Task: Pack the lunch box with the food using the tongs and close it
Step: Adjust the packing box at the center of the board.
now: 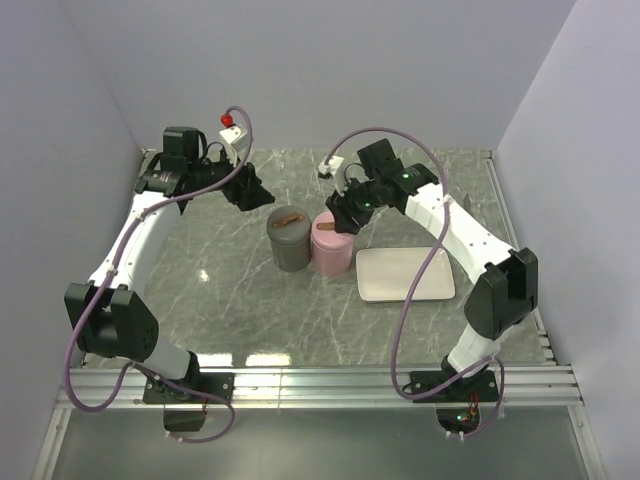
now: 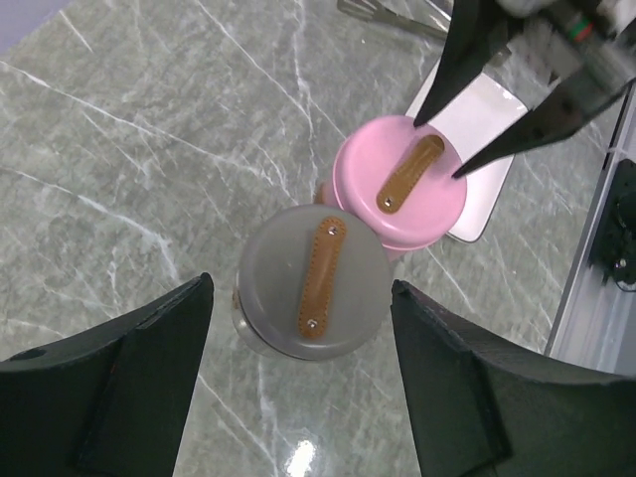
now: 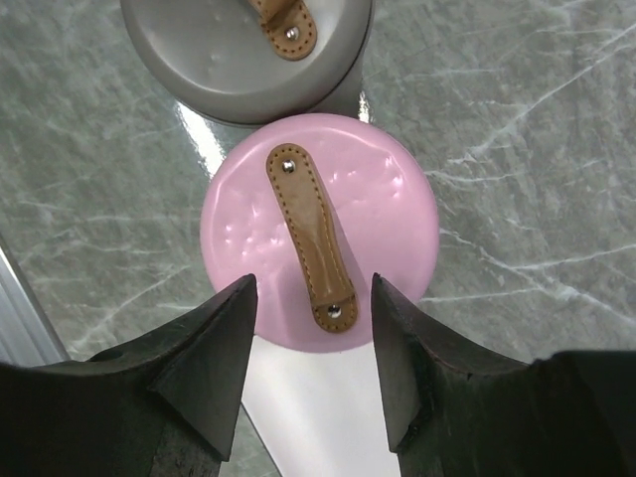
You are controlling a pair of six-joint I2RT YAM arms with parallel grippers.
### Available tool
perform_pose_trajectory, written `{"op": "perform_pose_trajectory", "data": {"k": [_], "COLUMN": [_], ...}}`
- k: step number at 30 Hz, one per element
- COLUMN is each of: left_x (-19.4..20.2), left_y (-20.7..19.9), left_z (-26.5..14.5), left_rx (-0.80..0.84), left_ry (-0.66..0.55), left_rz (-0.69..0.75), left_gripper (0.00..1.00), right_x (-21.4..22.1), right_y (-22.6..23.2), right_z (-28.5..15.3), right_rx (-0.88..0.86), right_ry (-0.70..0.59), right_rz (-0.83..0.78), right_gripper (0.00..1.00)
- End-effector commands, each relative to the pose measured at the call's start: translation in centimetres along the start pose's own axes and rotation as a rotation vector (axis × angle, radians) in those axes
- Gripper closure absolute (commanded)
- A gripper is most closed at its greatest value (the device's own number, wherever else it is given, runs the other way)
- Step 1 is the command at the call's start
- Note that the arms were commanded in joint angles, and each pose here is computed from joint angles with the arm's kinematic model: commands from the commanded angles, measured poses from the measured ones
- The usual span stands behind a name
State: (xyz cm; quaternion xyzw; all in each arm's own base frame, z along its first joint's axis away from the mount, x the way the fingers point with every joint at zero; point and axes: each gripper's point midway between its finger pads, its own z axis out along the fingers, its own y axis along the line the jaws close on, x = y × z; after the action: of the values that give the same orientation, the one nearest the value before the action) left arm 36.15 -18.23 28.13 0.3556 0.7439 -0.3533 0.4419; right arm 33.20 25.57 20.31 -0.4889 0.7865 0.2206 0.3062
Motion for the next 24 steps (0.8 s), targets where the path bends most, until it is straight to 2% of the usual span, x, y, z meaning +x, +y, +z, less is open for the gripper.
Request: {"op": "perform_pose_trajectory", "data": {"k": [1,11,18,24], "left_x": [-1.8,-1.1,2.4,3.2], "left_y": [-0.4,0.0,-0.3,-0.1], "left_z": [0.0,0.0,1.6,2.0], "left_rx": [0.04,0.017,-0.023,-0.046], "left_ry": [-0.06,-0.032,0.132,0.089], "left_rz": [-0.014,0.012,0.164,0.176], "left_gripper": [0.22,0.2,0.26,0.3], "right_x": [-0.5,2.3,1.9,2.2], "right_y": [-0.9,0.5,0.3,0.2], "right_z": [0.6,2.8,2.3,2.1], "right_rx": [0.034,-0.066,-0.033,0.057], "right_ry": [0.016,0.092,0.086,0.059], "right_rz": [-0.051,0.028,0.024,0.0], "right_gripper": [0.43,0.44,0.44,0.44]}}
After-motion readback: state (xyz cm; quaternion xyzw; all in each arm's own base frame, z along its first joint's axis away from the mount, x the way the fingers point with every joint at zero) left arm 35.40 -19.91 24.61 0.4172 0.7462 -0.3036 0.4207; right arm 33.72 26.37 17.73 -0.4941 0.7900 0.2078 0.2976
